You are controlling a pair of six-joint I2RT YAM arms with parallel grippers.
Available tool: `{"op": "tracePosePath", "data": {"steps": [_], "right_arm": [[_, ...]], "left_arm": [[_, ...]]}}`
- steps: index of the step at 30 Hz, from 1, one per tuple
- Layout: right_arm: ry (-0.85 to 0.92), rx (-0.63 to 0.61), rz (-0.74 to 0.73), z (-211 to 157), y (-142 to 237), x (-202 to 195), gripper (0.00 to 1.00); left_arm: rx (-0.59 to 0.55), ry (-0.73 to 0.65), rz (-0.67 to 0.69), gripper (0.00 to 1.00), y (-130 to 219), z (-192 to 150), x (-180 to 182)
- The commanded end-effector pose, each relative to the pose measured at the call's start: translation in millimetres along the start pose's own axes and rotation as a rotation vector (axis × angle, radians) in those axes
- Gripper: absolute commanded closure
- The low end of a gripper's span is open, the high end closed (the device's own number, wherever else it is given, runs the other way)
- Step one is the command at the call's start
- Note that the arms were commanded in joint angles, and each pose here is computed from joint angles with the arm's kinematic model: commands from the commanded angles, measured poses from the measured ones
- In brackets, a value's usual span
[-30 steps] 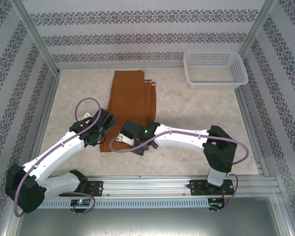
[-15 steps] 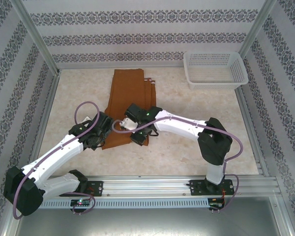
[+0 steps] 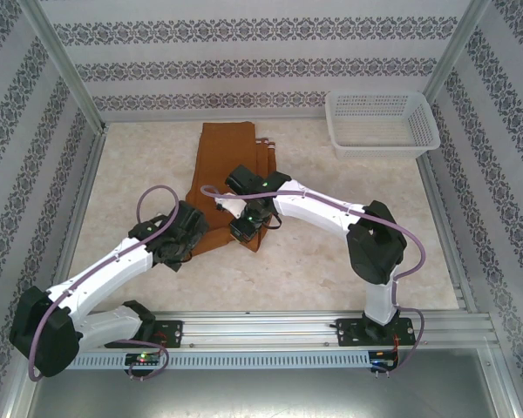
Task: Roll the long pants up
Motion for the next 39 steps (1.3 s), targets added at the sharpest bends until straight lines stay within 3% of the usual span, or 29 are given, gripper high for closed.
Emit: {"op": "tracePosePath", "data": {"steps": [1,9,14,15,17,19,21,26,38,39], "right_arm": [[-0.020,0.007,0.008,2.8,-3.2,-1.1,1.00],[-0.008,0.020,0.007,-1.8,-2.4,-0.5,1.00],[0.003,0.022,0.017,-5.1,2.0,1.9,1.00],[0.007,0.028,0.017,-7.2,2.6,2.0,1.00],[0.016,0.033,0.010,-9.9,5.5,1.0,1.00],[0.018,0.040,0.006,-12.3,8.1,-1.0,1.00],[0.015,0.046,0.010,-13.2,10.3,-2.9,1.00],[0.014,0.073,0.028,-16.3,8.9,-5.5,1.00],[-0.031,0.192,0.027,-38.8,21.2,-32.1,1.00],[-0.040,0.181,0.025,-37.4,24.7,-35.5,0.94]], "left_arm": [[0.045,0.114,-0.034,0.00,-8.5,-11.4,-2.8],[0.049,0.157,-0.042,0.00,-10.8,-13.5,-17.4],[-0.012,0.145,-0.010,0.02,-12.5,-3.0,-25.0],[-0.034,0.136,0.005,0.11,-12.1,0.7,-24.2],[-0.090,0.118,0.041,0.53,-8.2,10.8,-22.7],[-0.145,0.093,0.064,0.82,-1.9,22.7,-24.0],[-0.192,0.083,0.093,0.93,4.5,33.5,-22.9],[-0.239,0.080,0.109,0.92,7.0,50.9,-25.4],[-0.200,0.039,0.194,0.89,-6.2,50.7,-3.0],[-0.198,0.041,0.200,0.89,-6.5,51.1,0.7]]}}
Point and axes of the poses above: each hand's point on the last joint's axis, 136 mm out from that joint toward the fingers, its own y axis back along the fingers, its own x axis along the line the jaws close on, z = x × y, the point moved 2 cm from there along y, back along the fingers, and after that the axes turned 9 degrees about -y, right-handed, at the moved point
